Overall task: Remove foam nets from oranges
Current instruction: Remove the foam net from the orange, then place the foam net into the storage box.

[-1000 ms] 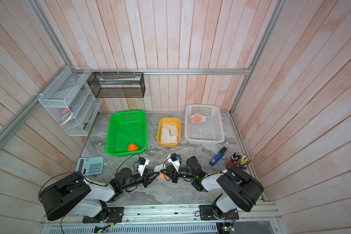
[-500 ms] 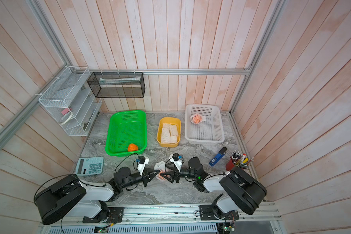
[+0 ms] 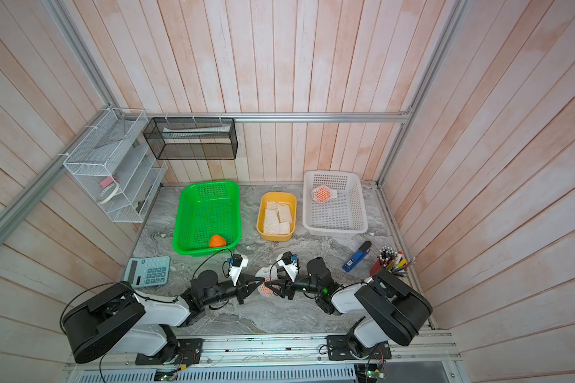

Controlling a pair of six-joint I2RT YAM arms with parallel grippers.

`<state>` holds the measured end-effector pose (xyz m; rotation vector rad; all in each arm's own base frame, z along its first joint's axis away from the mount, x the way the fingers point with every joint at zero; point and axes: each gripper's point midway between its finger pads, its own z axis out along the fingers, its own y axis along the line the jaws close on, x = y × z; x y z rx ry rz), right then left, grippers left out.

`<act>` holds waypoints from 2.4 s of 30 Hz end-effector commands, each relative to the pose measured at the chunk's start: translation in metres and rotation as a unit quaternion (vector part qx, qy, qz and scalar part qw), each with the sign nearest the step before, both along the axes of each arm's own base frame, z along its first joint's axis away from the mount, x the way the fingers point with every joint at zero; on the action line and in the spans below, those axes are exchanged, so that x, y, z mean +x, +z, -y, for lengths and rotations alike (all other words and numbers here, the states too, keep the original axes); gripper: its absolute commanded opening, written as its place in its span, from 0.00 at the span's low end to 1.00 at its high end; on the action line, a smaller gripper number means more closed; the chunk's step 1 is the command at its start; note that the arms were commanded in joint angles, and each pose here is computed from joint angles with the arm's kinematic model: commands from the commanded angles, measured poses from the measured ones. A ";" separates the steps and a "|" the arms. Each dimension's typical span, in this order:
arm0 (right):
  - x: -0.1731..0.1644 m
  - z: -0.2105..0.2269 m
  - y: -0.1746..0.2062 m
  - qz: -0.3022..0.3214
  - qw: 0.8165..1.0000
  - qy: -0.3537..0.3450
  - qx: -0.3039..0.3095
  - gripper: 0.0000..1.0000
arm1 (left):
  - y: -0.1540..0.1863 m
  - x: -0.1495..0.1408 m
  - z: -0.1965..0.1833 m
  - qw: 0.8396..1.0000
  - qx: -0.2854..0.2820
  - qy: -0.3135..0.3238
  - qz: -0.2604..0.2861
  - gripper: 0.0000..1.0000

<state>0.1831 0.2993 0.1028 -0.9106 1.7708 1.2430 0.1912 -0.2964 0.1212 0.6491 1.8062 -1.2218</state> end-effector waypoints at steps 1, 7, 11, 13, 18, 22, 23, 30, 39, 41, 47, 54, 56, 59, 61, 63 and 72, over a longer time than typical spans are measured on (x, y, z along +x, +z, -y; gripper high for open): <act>0.008 -0.002 0.000 0.006 1.000 -0.009 0.005 0.35 | 0.007 -0.002 0.004 1.000 -0.004 -0.011 0.018 0.00; 0.012 -0.005 0.000 0.001 1.000 -0.011 0.014 0.21 | 0.005 -0.002 0.005 1.000 -0.003 -0.014 0.014 0.19; 0.016 -0.006 -0.004 -0.007 1.000 -0.016 0.007 0.06 | 0.006 0.002 0.001 1.000 -0.005 0.003 0.008 0.58; 0.018 -0.006 -0.005 -0.011 1.000 -0.020 0.005 0.00 | 0.007 0.004 -0.003 1.000 -0.009 0.017 0.004 0.68; 0.025 -0.006 -0.008 -0.034 0.999 -0.032 0.009 0.00 | 0.010 0.000 -0.013 0.999 -0.022 0.035 -0.011 1.00; 0.026 -0.006 0.005 -0.056 0.997 -0.028 0.046 0.00 | 0.008 -0.003 -0.027 0.998 -0.024 0.057 -0.022 1.00; 0.025 -0.006 0.008 -0.057 0.997 -0.027 0.055 0.00 | 0.005 -0.004 -0.029 0.998 -0.021 0.061 -0.028 1.00; 0.038 -0.005 0.022 -0.071 0.994 -0.051 0.072 0.00 | -0.004 -0.011 -0.040 0.997 -0.006 0.076 -0.033 1.00; 0.056 -0.001 0.028 -0.078 0.991 -0.099 0.047 0.00 | -0.019 -0.014 -0.042 0.996 0.012 0.082 -0.043 1.00; 0.061 0.001 0.031 -0.074 0.990 -0.115 0.033 0.00 | -0.022 -0.012 -0.043 0.995 0.017 0.087 -0.044 1.00; 0.089 0.012 0.048 -0.092 0.981 -0.173 -0.005 0.00 | -0.023 -0.009 -0.047 0.993 0.019 0.104 -0.045 1.00; 0.148 0.029 0.070 -0.133 0.967 -0.214 -0.045 0.00 | -0.014 -0.007 -0.051 0.992 0.028 0.115 -0.047 1.00; 0.167 0.033 0.070 -0.157 0.963 -0.212 -0.048 0.00 | -0.009 -0.007 -0.052 0.991 0.033 0.118 -0.045 1.00; 0.192 0.035 0.063 -0.192 0.958 -0.204 -0.055 0.00 | -0.009 -0.007 -0.054 0.990 0.049 0.122 -0.044 1.00; 0.206 0.031 0.058 -0.215 0.956 -0.188 -0.062 0.00 | -0.010 -0.007 -0.056 0.990 0.058 0.123 -0.046 1.00; 0.220 0.031 0.051 -0.241 0.951 -0.181 -0.068 0.00 | -0.009 -0.010 -0.056 0.990 0.058 0.119 -0.047 1.00; 0.268 0.037 0.019 -0.287 0.932 -0.180 -0.130 0.05 | -0.009 -0.014 -0.058 0.990 0.060 0.115 -0.050 1.00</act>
